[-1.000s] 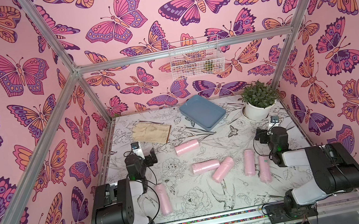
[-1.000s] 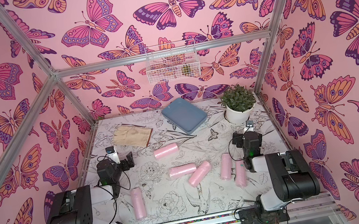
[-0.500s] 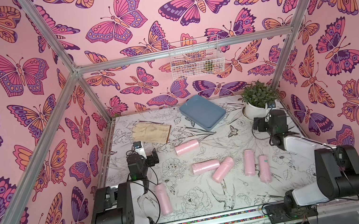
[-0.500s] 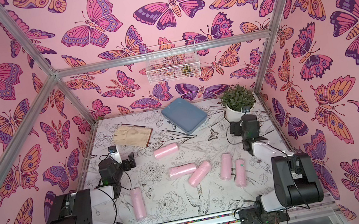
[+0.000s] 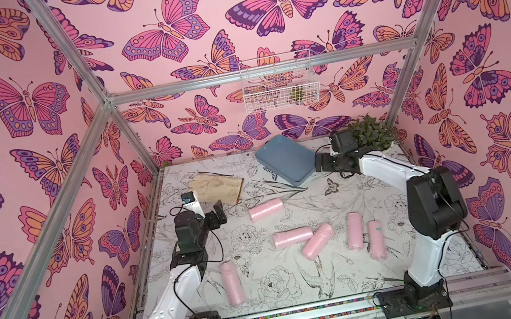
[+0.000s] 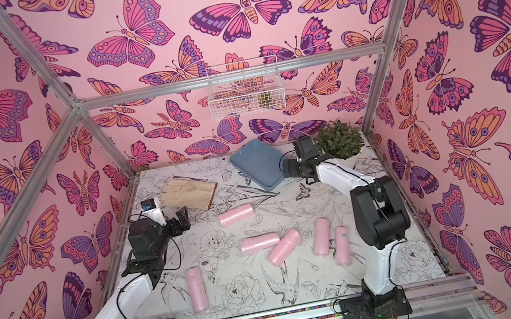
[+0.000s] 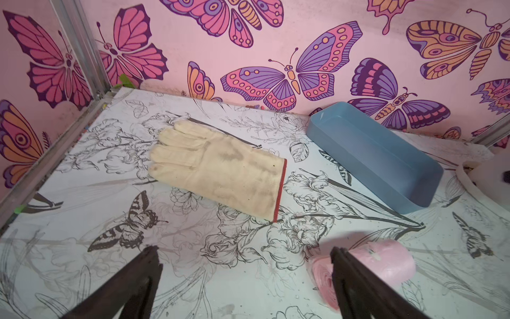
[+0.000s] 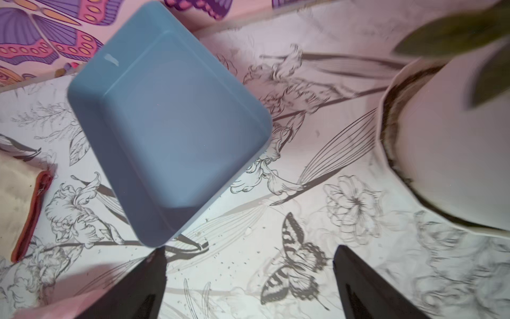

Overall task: Put the roll of trash bags into the storage box
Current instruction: Move the storage box to the center of the board, then pick up the roll of trash bags from the center of the board.

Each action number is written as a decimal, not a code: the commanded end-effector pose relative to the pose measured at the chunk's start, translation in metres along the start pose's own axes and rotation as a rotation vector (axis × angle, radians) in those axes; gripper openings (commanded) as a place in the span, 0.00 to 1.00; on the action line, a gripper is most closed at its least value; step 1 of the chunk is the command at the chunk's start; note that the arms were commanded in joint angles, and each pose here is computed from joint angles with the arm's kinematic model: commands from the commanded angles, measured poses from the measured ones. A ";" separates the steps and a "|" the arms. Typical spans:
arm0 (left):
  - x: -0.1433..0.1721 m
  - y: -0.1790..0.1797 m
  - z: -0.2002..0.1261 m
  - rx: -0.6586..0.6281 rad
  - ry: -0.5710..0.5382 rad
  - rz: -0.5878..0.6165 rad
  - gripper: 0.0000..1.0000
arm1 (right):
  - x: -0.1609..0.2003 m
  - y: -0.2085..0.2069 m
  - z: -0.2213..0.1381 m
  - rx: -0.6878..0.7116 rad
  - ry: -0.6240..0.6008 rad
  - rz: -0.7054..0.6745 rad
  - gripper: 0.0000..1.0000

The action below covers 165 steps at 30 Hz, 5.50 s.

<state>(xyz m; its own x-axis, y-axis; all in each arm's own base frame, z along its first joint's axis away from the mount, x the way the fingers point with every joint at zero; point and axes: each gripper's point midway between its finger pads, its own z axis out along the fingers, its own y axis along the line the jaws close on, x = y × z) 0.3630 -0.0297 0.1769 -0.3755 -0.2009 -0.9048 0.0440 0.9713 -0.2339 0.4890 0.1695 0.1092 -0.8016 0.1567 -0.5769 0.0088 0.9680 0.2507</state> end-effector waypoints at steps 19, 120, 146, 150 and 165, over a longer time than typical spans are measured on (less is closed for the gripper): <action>0.051 -0.067 0.010 0.253 0.262 -0.207 1.00 | 0.028 0.019 0.084 0.137 0.232 0.085 0.78; 0.089 -0.111 0.046 0.346 0.499 -0.249 1.00 | 0.233 -0.075 -0.089 0.285 0.362 0.236 0.68; 0.093 -0.112 0.049 0.336 0.524 -0.300 1.00 | 0.241 -0.073 -0.081 0.270 0.417 0.166 0.30; 0.091 -0.110 0.048 0.323 0.510 -0.296 1.00 | 0.225 -0.063 -0.088 0.239 0.388 0.156 0.27; 0.089 -0.108 0.045 0.315 0.501 -0.303 1.00 | 0.183 -0.038 -0.109 0.163 0.331 0.099 0.17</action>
<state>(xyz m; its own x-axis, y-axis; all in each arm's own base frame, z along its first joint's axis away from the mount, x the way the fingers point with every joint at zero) 0.3696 -0.1582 0.1028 -0.7977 -0.2979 -0.5243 0.1095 0.7834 -0.6118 0.2759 0.1372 0.0648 -0.9374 0.2294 -0.2621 0.1983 0.9701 0.1398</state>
